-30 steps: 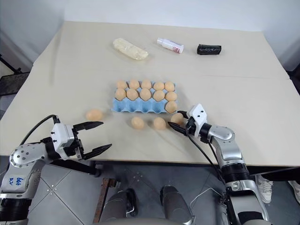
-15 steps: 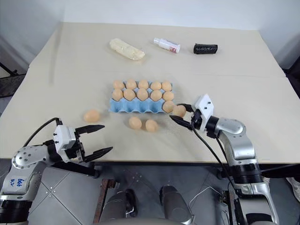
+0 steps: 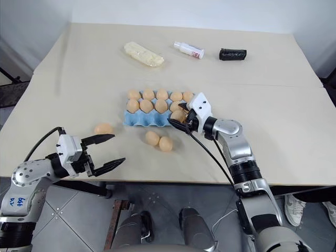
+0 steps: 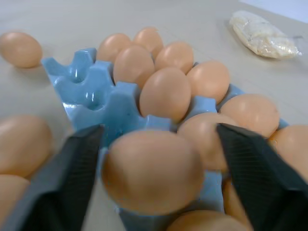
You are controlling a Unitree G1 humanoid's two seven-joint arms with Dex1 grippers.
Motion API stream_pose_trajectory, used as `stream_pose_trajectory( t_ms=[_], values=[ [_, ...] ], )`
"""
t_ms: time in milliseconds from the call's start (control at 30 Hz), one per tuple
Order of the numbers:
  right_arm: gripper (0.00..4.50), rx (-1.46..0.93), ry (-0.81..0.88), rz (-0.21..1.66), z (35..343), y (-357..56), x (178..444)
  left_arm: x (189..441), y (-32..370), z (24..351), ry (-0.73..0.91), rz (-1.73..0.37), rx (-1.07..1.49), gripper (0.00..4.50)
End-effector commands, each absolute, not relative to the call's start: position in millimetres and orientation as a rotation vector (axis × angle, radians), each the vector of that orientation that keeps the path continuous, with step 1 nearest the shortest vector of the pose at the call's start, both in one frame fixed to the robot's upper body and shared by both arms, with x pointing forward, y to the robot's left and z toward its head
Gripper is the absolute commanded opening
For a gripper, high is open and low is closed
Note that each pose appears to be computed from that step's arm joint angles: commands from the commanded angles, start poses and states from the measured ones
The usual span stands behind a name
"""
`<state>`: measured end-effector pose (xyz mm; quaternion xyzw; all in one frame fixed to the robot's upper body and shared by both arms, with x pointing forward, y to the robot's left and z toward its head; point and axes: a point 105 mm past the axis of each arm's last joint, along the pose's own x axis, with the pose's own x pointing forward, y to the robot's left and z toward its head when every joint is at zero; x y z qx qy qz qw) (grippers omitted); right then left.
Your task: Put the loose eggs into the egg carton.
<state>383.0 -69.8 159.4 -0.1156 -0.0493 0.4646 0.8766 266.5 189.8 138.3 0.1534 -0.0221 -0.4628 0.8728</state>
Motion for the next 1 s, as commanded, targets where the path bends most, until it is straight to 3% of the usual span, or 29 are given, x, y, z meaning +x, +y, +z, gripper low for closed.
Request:
stream_pose_trajectory(
  t_ms=[33,300,467,633,800,1000],
  values=[
    [4.49,-0.246,-0.194,0.992,179.6,-80.0,369.8,262.6,187.1,148.9,-0.093,-0.955,0.305,4.5],
    [4.49,-0.257,-0.193,0.872,172.5,-155.2,328.7,274.8,177.7,150.5,-0.117,-0.975,0.318,4.5],
    [4.49,-0.269,-0.095,0.777,148.5,-201.0,301.2,276.2,161.8,147.0,-0.114,-1.085,0.363,4.5],
    [4.49,-0.294,-0.038,0.744,127.8,-220.8,286.9,279.7,149.8,146.2,-0.118,-1.163,0.354,4.5],
    [4.49,-0.29,-0.067,0.8,125.7,-209.3,287.8,285.5,146.5,149.9,-0.141,-1.171,0.361,4.5],
    [4.49,-0.264,-0.009,1.024,125.0,-145.5,290.5,284.3,162.0,149.8,-0.123,-1.117,0.361,4.5]
  ],
)
